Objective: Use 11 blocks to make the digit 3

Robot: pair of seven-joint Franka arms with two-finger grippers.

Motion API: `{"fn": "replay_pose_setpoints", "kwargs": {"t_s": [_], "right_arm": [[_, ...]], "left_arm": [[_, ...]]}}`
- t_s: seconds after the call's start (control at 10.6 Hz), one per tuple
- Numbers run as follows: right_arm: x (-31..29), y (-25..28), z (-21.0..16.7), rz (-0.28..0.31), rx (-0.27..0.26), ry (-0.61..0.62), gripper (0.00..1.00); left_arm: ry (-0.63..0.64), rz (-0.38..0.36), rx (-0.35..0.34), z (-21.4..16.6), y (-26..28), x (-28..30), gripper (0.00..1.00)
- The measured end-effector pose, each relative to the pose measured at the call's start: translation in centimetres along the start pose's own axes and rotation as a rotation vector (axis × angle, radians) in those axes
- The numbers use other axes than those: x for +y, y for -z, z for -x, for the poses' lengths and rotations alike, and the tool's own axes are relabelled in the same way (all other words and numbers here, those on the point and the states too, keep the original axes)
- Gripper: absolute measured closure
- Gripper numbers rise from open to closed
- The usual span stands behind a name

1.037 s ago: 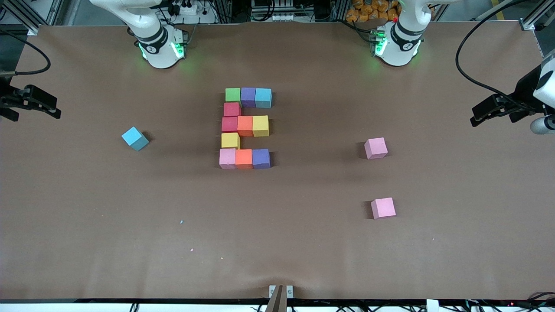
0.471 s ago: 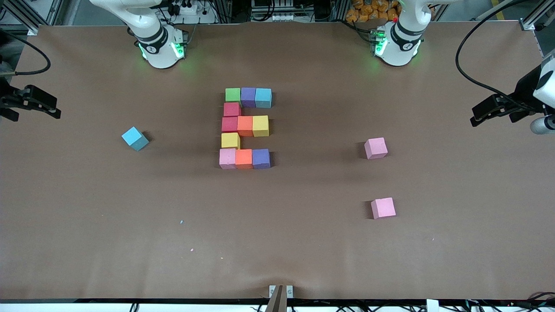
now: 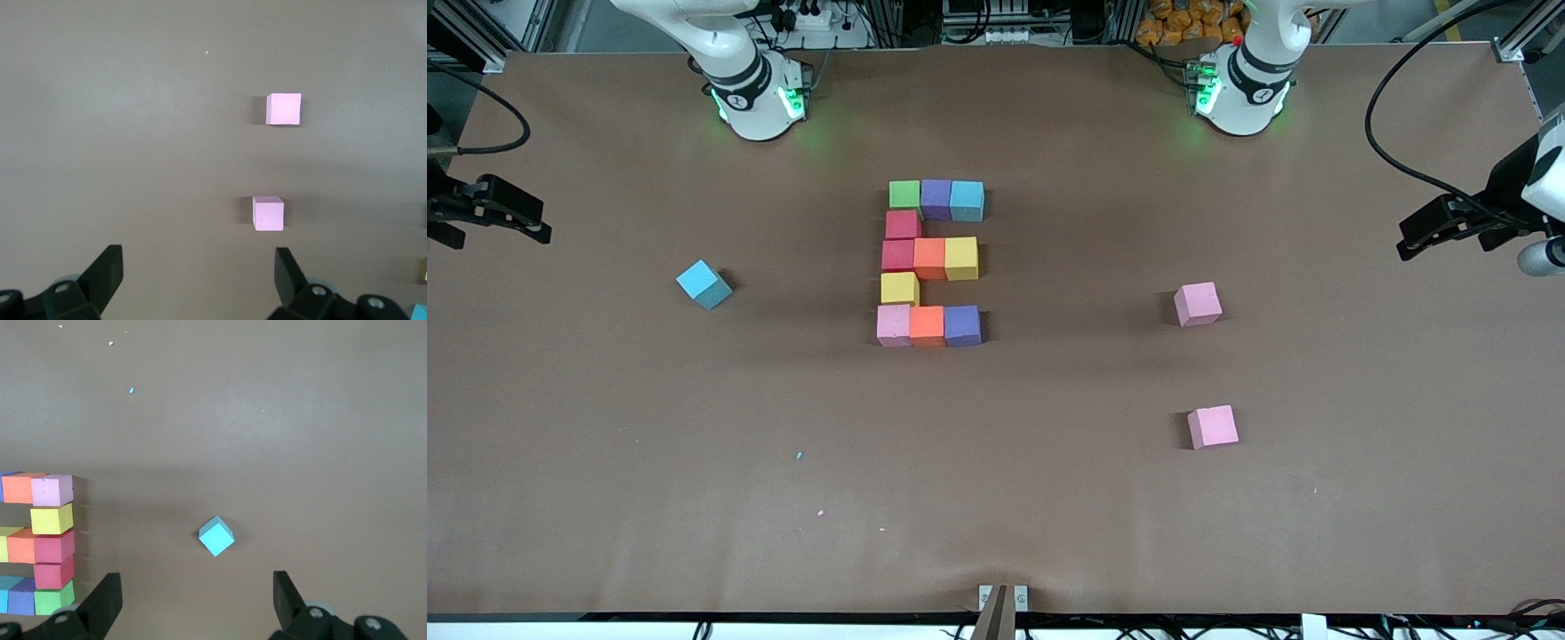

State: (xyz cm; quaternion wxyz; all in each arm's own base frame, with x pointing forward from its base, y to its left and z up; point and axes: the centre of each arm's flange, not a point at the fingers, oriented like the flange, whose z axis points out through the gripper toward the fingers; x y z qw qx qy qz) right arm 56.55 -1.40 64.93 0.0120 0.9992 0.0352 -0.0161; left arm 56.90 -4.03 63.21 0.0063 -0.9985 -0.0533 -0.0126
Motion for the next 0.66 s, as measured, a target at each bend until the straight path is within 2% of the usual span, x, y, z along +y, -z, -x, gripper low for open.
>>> {"fn": "replay_pose_setpoints", "kwargs": {"t_s": [0.38,0.66], "right_arm": [[-0.03,0.00,0.00,-0.002,0.000,0.002,0.00],[-0.37,0.01,-0.04,-0.032,0.003,0.007,0.00]], "left_arm": [[0.000,0.000,0.000,0.00,0.00,0.01,0.00],[0.000,0.000,0.000,0.00,0.00,0.01,0.00]]}}
